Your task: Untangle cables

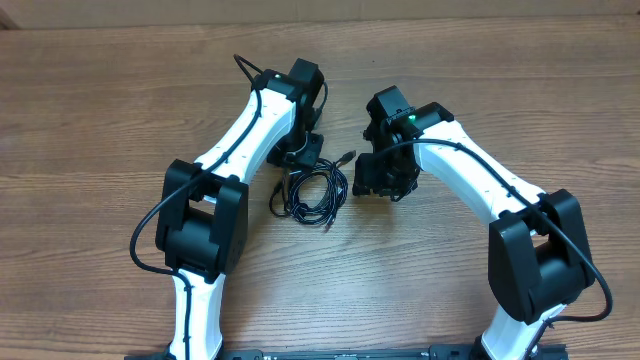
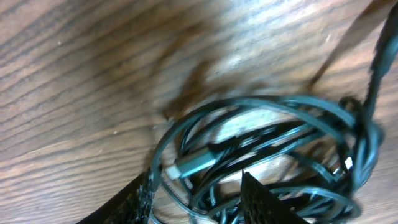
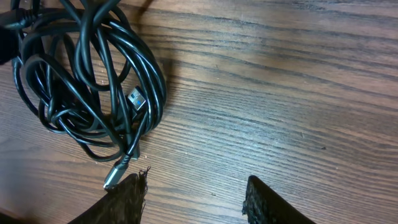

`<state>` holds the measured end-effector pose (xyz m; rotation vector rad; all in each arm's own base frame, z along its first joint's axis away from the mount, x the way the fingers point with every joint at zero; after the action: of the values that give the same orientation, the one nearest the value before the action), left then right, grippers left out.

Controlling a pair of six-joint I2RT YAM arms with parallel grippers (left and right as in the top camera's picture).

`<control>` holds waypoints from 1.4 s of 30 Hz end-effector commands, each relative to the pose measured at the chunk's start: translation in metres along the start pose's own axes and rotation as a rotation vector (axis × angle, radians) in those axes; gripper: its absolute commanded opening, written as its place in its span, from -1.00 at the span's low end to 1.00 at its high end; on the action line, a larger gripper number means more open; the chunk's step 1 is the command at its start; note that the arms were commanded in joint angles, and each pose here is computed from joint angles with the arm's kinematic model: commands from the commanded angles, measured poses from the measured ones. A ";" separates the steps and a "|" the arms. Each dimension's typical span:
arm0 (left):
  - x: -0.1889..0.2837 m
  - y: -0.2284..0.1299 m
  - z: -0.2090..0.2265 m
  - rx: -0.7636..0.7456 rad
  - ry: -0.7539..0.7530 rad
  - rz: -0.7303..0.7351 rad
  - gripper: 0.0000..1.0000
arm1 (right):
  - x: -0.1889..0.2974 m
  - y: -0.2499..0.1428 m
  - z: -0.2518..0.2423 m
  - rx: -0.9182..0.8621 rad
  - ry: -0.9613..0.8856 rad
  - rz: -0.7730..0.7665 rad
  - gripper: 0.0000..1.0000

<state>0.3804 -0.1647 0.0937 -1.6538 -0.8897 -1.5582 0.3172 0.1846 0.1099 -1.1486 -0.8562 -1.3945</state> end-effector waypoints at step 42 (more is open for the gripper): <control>-0.026 -0.011 0.070 0.734 -0.278 -0.068 -0.91 | 0.012 0.016 0.015 0.055 0.113 -0.090 0.12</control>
<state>0.4025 -0.1117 0.0599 -1.3703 -1.3297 -1.0903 0.3363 0.1926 0.1133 -1.0305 -0.8810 -1.4641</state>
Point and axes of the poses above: each gripper's point midway between its finger pads, its own x axis back along the fingers, its own z axis along the line the jaws close on, y = z × x, the point moved 5 cm from there along x, back along the fingers, and after that the axes turned 15 degrees about -x, right-handed, at the moved point
